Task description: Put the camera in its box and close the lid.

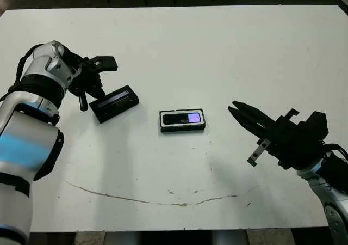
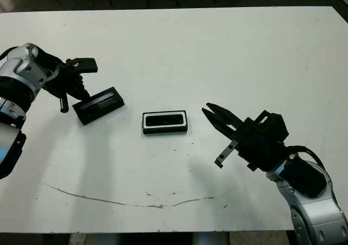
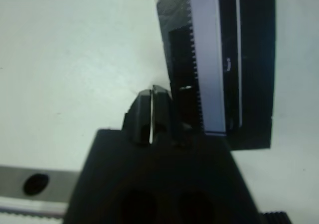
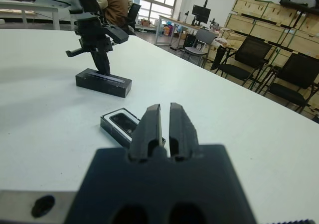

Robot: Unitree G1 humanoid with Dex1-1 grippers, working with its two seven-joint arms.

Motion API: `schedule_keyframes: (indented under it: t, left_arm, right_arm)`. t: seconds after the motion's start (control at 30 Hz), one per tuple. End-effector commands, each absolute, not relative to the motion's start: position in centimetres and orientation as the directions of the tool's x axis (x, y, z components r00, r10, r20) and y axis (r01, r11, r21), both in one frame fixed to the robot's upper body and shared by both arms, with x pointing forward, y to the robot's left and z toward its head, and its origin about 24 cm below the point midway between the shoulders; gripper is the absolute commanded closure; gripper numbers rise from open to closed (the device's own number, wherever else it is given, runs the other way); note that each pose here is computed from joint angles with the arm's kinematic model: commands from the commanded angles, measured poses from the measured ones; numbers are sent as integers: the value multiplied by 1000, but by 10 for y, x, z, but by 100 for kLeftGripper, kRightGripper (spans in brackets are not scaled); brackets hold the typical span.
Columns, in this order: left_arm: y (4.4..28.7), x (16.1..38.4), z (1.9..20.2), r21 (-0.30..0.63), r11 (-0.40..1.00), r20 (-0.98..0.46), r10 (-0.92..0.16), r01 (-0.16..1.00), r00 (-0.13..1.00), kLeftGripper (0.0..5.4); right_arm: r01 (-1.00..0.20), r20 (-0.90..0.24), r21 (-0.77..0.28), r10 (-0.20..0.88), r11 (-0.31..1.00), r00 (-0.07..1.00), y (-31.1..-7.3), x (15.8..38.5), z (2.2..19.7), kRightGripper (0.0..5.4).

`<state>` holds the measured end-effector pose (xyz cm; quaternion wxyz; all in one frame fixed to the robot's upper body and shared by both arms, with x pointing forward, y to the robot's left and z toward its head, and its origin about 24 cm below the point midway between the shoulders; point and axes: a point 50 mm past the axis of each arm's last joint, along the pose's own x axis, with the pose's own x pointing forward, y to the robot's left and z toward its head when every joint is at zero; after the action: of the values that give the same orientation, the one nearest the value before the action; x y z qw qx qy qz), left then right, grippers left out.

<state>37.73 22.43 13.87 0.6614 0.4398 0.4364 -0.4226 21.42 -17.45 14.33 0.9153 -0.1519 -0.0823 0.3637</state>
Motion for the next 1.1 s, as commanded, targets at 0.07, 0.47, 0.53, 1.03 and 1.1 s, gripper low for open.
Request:
schedule_keyframes:
  t: [0.07,0.47,0.53,1.03,1.1]
  left_arm:
    - [228,356,98,26,199,-987,-152,980,57,540]
    - [237,344,93,-78,205,-981,-189,976,-39,540]
    - [239,344,92,-52,187,-984,-177,981,-18,540]
    - [290,313,146,811,444,-438,28,381,899,540]
    - [292,298,152,828,471,-366,47,303,929,540]
  right_arm:
    - [-651,32,-331,698,683,716,-174,215,140,539]
    - [-666,54,-324,716,672,696,-171,217,138,539]
    - [-673,37,-302,714,675,699,-172,216,137,539]
    - [-648,13,-267,675,713,737,-174,208,140,539]
    - [-649,12,-257,674,716,738,-175,208,139,539]
